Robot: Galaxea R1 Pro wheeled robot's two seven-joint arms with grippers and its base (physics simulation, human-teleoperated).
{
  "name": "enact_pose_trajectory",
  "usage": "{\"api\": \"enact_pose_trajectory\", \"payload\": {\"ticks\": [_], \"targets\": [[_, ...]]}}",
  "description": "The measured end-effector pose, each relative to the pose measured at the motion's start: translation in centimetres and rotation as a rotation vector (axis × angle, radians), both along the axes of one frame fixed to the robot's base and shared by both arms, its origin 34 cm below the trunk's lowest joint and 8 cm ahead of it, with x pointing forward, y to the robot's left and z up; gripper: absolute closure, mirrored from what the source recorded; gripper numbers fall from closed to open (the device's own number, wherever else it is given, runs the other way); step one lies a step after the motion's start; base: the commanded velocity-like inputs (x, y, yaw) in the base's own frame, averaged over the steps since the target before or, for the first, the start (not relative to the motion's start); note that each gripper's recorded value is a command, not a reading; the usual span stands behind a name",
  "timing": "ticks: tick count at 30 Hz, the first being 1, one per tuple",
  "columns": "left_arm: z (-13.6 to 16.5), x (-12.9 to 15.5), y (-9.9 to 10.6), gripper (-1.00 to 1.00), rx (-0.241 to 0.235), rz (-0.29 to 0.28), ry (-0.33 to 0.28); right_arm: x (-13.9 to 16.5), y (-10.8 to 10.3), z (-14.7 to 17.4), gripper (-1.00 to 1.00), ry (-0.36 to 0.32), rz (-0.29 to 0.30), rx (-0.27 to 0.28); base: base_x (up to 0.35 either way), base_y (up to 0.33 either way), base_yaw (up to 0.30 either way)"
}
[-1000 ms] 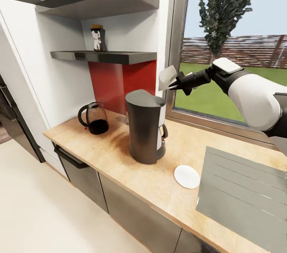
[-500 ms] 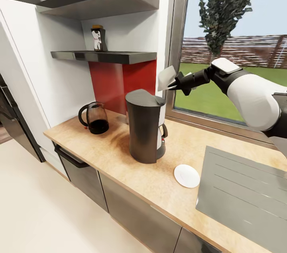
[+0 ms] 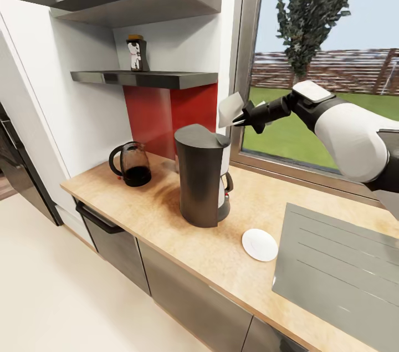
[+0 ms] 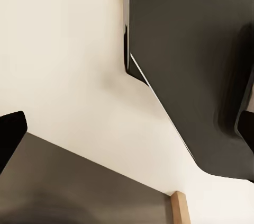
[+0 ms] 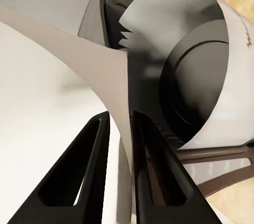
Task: Set up a coffee station on the kitchen countertop: keep the coffee maker on the countertop, move the bottle of coffee from the kitchen shelf to the counter next to the coffee maker, place a paper coffee filter on top of the coffee maker, put the saucer next to the coffee maker with the coffee cup on the saucer, and place the electric kettle next to the coffee maker.
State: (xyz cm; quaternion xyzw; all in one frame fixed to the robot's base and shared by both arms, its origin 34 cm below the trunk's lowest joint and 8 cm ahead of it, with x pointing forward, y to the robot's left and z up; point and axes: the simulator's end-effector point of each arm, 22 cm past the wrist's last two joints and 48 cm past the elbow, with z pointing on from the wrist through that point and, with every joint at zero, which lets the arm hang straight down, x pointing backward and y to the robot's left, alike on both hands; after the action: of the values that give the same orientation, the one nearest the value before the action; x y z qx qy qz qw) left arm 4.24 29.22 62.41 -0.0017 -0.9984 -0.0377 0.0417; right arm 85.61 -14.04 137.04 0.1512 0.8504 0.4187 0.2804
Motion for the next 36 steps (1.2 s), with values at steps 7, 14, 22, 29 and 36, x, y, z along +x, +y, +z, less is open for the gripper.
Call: {"api": "enact_pose_trajectory", "payload": {"ticks": [7,14,22,29,36], "targets": [[0.0,0.0,0.0,-1.00,0.000,0.000,0.000,0.0,-0.1,-0.3,1.00,0.005,-0.001,-0.004,0.000,0.000,0.000],[0.0,0.0,0.0,-1.00,0.000,0.000,0.000,0.0,-0.4,-0.9,1.00,0.013,-0.005,-0.009,0.000,0.000,0.000],[0.0,0.0,0.0,-1.00,0.000,0.000,0.000,0.0,-1.0,-1.6,1.00,0.022,-0.013,-0.011,0.000,0.000,0.000],[0.0,0.0,0.0,-1.00,0.000,0.000,0.000,0.0,-0.8,-1.8,1.00,0.025,-0.011,-0.013,0.000,0.000,0.000],[0.0,0.0,0.0,-1.00,0.000,0.000,0.000,-0.1,-0.6,-2.2,1.00,0.030,-0.007,-0.013,0.059,0.039,0.000]]}}
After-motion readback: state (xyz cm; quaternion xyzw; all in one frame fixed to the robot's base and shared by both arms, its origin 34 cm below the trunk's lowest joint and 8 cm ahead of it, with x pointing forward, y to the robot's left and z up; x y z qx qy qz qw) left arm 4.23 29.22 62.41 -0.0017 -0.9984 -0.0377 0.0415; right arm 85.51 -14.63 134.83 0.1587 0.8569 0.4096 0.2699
